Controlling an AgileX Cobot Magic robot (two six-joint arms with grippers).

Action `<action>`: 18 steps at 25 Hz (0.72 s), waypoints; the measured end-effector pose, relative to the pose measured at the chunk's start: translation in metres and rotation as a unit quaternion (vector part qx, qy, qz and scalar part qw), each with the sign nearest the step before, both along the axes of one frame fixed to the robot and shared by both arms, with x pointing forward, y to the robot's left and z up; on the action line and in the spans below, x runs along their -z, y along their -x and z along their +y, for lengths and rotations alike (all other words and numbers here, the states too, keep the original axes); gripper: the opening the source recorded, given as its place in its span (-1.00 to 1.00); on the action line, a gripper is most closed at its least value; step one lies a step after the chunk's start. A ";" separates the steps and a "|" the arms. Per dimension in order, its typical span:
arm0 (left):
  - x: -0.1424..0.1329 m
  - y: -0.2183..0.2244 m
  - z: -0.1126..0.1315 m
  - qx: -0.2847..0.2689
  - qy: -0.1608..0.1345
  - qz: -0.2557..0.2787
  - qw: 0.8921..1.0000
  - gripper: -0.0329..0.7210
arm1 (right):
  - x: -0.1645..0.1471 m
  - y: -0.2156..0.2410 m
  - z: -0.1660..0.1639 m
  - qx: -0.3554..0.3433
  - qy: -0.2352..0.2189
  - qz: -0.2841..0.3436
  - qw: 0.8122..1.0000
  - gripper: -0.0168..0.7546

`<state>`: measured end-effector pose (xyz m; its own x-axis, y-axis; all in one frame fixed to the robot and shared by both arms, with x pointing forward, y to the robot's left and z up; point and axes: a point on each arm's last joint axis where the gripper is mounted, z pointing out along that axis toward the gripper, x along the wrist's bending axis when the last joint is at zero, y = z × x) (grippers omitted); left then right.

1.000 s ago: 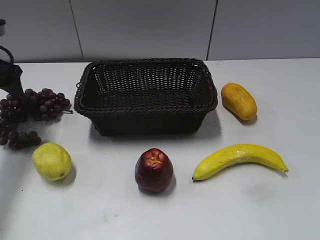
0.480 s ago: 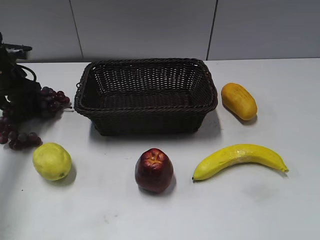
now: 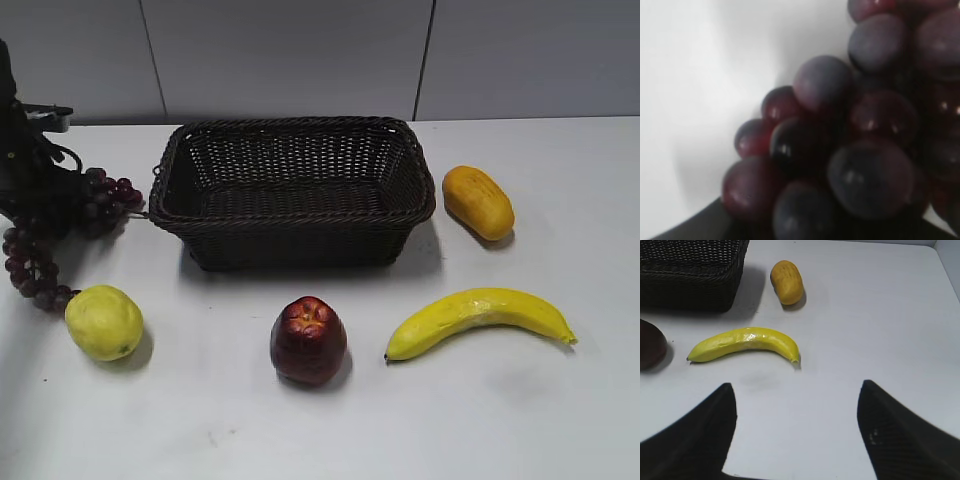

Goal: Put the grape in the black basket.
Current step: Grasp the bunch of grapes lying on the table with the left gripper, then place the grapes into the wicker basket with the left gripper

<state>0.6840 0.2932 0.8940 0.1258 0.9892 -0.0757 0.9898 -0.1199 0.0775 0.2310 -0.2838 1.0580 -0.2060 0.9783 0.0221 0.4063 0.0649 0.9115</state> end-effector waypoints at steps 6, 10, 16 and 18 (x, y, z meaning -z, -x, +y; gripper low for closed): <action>-0.043 0.004 0.000 0.001 0.002 -0.029 1.000 -0.10 | 0.000 0.000 0.000 0.000 0.000 0.000 1.000 0.53; -0.114 0.010 -0.003 0.002 0.013 -0.093 0.996 -0.15 | 0.000 0.000 0.000 0.000 0.000 0.000 1.000 0.53; -0.230 0.023 -0.034 0.044 0.025 -0.224 0.973 -0.17 | 0.000 0.000 0.000 0.000 0.000 0.000 1.000 0.53; -0.258 0.028 -0.056 0.068 0.038 -0.263 0.962 -0.17 | 0.000 0.000 0.000 0.000 0.000 0.000 1.000 0.53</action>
<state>0.6560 0.2373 1.1523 0.2949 0.9548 -0.0375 0.7864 -0.2202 0.5771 0.2310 -0.2838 1.0579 -0.2061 0.9783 0.0222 0.4071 0.0651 0.9111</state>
